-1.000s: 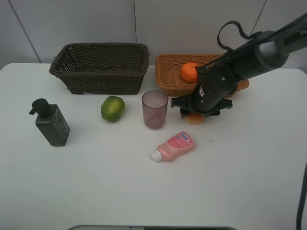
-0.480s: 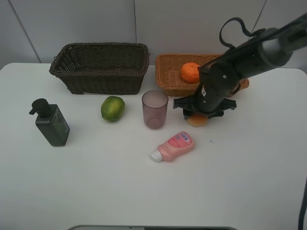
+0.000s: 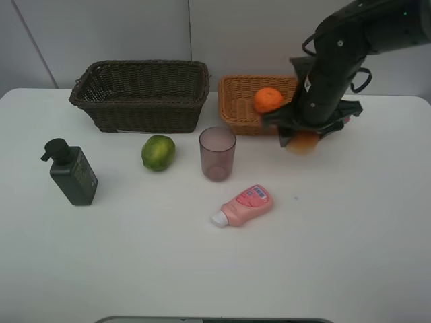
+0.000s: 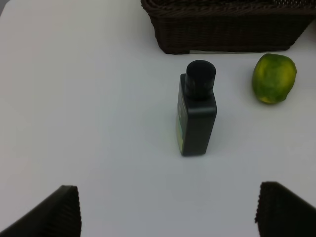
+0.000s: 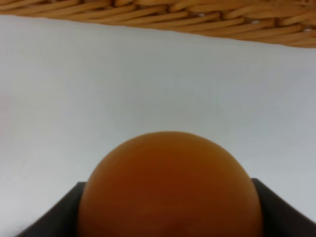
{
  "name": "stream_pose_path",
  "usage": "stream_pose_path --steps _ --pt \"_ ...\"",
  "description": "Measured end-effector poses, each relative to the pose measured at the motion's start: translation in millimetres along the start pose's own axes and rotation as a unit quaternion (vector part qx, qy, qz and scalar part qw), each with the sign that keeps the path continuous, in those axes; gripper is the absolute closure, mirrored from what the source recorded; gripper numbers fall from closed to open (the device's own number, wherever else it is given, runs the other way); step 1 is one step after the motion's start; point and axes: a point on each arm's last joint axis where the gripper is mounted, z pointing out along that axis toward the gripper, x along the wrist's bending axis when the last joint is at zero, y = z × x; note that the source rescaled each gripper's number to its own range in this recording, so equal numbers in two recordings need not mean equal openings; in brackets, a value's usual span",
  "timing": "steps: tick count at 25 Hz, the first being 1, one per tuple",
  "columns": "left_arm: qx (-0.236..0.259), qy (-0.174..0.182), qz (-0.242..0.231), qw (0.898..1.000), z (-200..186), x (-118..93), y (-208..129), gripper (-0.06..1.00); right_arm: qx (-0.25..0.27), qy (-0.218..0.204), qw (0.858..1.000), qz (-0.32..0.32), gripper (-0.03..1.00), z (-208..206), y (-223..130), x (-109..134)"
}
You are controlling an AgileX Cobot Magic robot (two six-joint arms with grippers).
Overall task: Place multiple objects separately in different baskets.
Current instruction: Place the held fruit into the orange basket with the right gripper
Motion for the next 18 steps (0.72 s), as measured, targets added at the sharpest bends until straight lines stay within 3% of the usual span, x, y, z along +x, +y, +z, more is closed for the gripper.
stream_pose_path --steps 9,18 --pt "0.0 0.0 0.0 1.0 0 0 0 0.03 -0.004 0.017 1.0 0.002 0.78 -30 41 -30" --pt "0.0 0.0 0.0 1.0 0 0 0 0.03 -0.02 0.003 1.0 0.009 0.78 -15 88 -56"
